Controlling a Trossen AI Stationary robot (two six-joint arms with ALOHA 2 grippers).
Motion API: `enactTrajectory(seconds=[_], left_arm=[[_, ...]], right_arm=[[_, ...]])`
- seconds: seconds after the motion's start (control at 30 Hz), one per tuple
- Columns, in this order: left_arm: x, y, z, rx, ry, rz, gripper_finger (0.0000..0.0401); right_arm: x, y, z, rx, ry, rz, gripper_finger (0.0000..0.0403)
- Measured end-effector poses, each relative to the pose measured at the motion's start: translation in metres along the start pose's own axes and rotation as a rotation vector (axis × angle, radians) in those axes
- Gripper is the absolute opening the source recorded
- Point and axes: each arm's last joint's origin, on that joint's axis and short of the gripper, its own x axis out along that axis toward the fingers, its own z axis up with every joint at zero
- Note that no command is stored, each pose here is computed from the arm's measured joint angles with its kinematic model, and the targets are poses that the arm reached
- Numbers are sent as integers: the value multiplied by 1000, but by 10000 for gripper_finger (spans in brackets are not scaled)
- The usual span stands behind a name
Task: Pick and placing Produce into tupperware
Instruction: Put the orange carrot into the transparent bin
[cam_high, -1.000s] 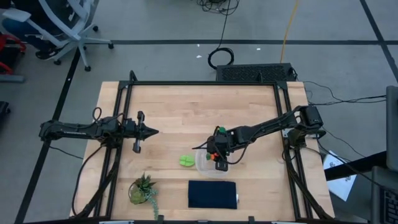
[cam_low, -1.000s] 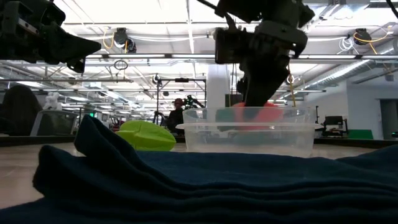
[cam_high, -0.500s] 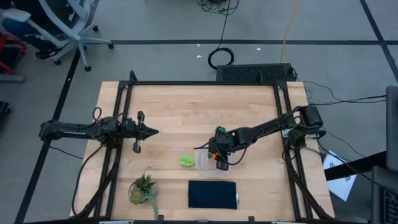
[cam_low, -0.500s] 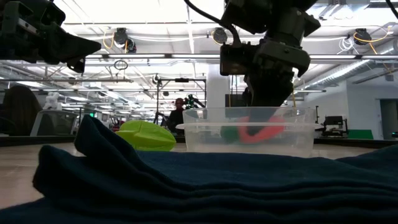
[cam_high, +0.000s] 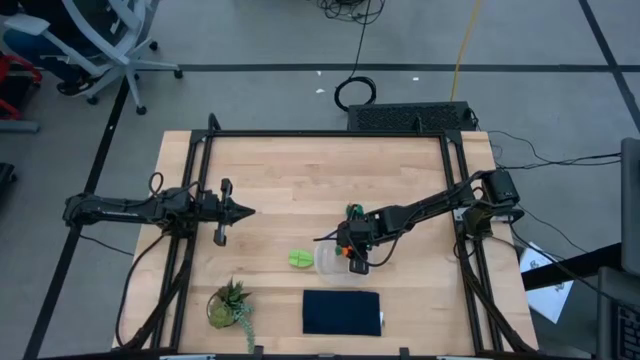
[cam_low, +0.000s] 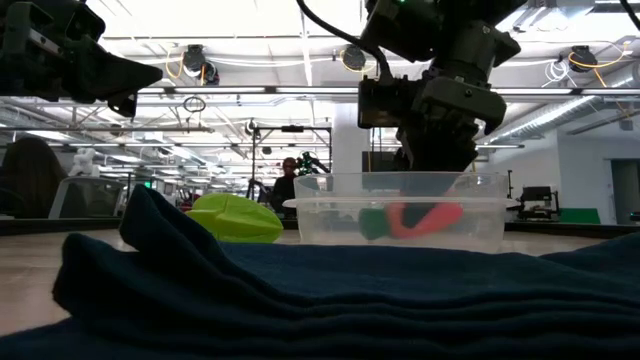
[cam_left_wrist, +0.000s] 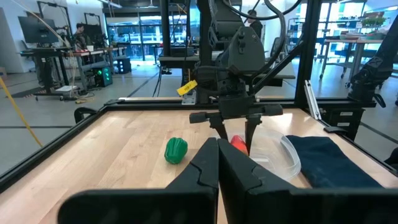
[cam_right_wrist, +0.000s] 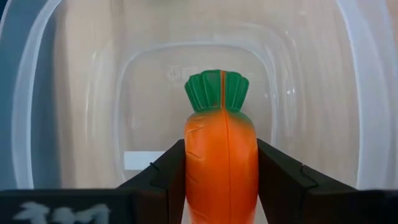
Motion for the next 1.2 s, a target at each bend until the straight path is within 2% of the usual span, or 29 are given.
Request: enactTrajectory(seconds=[0.2,0.63,0.93,1.2], left_arm=[[0,0,0,0,0,0,1],[0,0,0,0,1,0,1],[0,0,0,0,1,0,1],[0,0,0,0,2,-1,1]], right_arm=[[0,0,0,-9,-2,1,151],[0,0,0,2,2,-1,196],[0,0,0,2,2,-1,200],[-29,3,5,-6,-81,17,201]])
